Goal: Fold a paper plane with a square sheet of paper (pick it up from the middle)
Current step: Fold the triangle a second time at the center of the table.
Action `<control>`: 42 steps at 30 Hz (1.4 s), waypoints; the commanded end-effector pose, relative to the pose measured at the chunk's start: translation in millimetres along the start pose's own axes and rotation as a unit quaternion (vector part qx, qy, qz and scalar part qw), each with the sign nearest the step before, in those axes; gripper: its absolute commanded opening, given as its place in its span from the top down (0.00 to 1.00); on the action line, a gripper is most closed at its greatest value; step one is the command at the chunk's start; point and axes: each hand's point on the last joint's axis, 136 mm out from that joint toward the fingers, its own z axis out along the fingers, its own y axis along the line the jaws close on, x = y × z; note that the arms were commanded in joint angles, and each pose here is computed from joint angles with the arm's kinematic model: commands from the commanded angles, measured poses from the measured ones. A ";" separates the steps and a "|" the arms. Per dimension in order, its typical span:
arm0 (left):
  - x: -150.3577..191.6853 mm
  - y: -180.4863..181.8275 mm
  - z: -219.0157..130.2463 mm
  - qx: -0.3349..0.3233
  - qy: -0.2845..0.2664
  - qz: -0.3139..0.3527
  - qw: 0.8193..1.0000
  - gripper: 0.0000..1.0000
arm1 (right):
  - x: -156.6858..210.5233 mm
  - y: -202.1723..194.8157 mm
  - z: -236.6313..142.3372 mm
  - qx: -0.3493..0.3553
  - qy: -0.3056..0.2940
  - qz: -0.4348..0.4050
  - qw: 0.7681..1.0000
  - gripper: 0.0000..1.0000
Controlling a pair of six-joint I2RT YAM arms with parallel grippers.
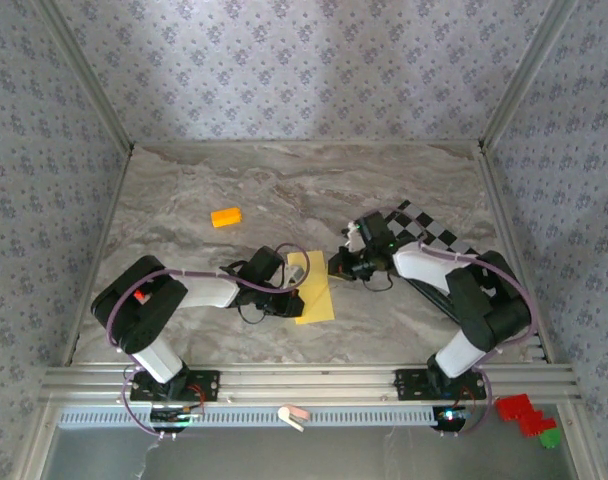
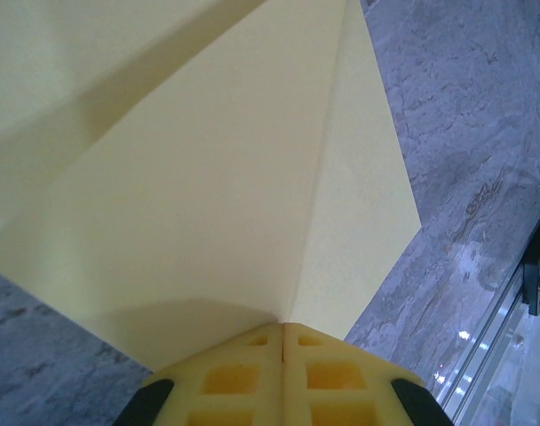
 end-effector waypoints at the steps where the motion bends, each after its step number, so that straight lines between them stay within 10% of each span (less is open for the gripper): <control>1: 65.9 65.2 1.1 -0.126 0.094 -0.068 0.985 1.00 | 18.7 3.5 23.2 -0.003 0.028 0.009 1.000 0.94; 22: 72.7 69.6 0.6 -0.131 0.099 -0.071 0.984 1.00 | -6.4 -50.7 28.9 0.028 0.035 0.042 0.998 0.95; 34: 14.1 3.1 -17.2 -0.055 0.005 -0.048 0.997 0.91 | -11.7 -11.9 -17.3 -0.001 -0.016 0.001 1.000 0.94; 42: 11.2 -10.7 -19.8 -0.028 0.001 -0.046 0.999 0.90 | 19.8 14.2 15.9 -0.031 0.017 -0.003 0.999 0.94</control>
